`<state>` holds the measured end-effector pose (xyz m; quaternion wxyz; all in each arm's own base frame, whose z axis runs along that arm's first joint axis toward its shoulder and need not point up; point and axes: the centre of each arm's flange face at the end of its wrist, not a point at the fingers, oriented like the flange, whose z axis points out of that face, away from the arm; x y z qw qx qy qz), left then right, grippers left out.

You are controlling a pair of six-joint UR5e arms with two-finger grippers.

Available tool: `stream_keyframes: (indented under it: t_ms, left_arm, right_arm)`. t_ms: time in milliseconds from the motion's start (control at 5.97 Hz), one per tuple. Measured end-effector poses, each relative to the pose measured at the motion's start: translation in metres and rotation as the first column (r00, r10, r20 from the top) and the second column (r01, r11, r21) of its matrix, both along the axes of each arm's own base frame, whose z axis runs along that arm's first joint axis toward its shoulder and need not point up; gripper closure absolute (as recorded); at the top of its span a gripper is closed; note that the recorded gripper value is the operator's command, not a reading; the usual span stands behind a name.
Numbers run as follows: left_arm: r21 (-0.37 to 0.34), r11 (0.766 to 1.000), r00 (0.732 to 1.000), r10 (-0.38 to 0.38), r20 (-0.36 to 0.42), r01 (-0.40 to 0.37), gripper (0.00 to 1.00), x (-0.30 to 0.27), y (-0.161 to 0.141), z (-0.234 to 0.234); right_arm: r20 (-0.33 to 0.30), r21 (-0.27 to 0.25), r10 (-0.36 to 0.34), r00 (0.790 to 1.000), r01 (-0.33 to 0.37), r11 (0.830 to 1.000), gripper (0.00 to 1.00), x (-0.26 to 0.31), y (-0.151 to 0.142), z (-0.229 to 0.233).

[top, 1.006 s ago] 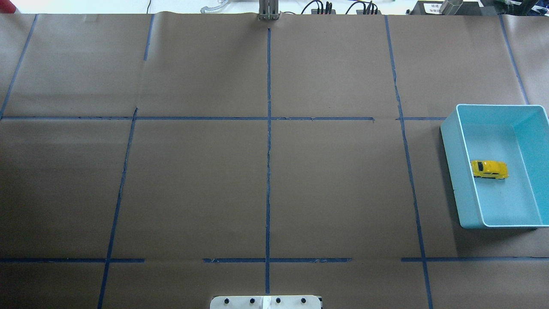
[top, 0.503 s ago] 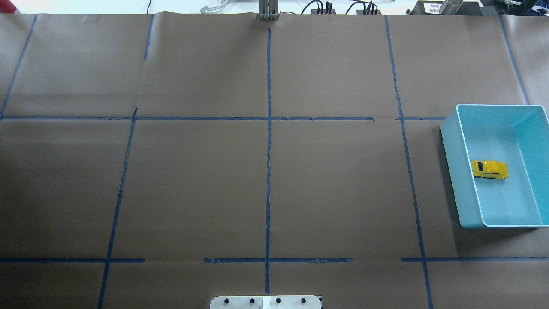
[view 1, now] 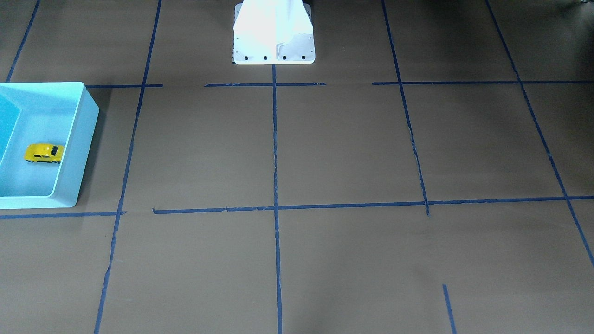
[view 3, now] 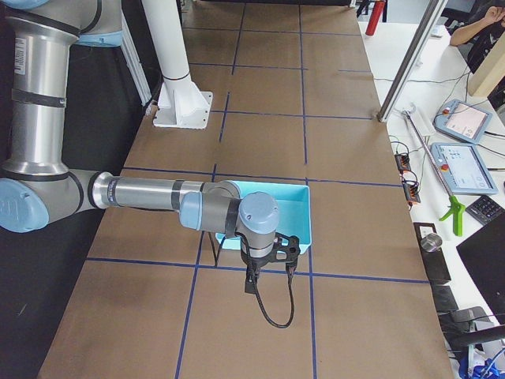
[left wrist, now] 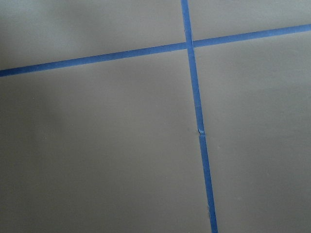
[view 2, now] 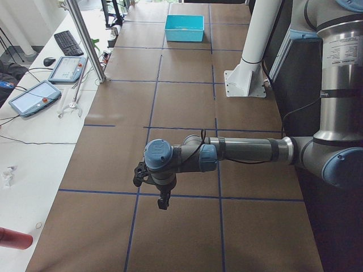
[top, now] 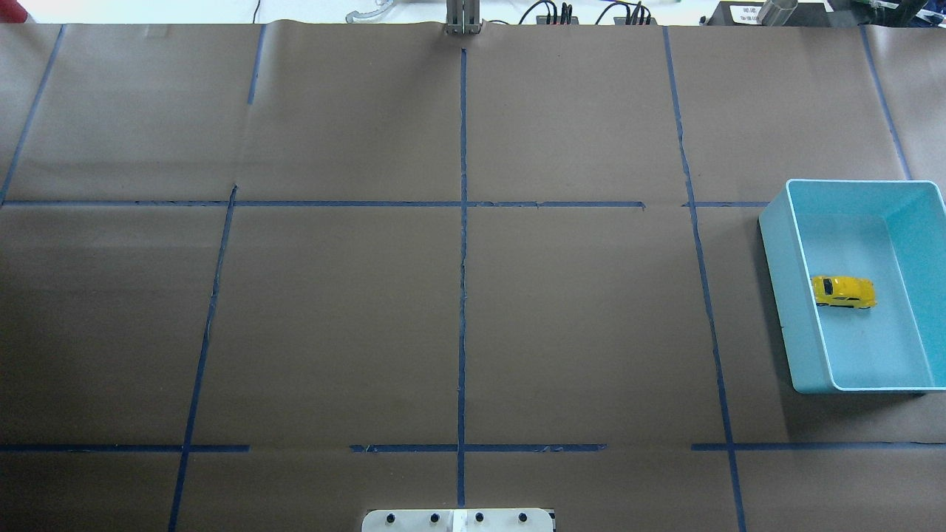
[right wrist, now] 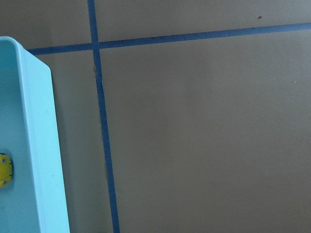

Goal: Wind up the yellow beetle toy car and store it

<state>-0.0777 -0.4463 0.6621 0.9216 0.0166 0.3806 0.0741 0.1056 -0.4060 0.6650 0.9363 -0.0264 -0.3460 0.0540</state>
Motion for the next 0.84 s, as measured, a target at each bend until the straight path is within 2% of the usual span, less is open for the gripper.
stream_keyframes:
  t_ms: [838]
  left_arm:
    - [-0.002, 1.000, 1.000, 0.001, 0.002, -0.001, 0.00, 0.0003, -0.0015, 0.0008]
  right_arm:
    - [0.000, 0.000, -0.001, 1.000, 0.001, 1.000, 0.00, -0.0005, -0.0001, -0.0001]
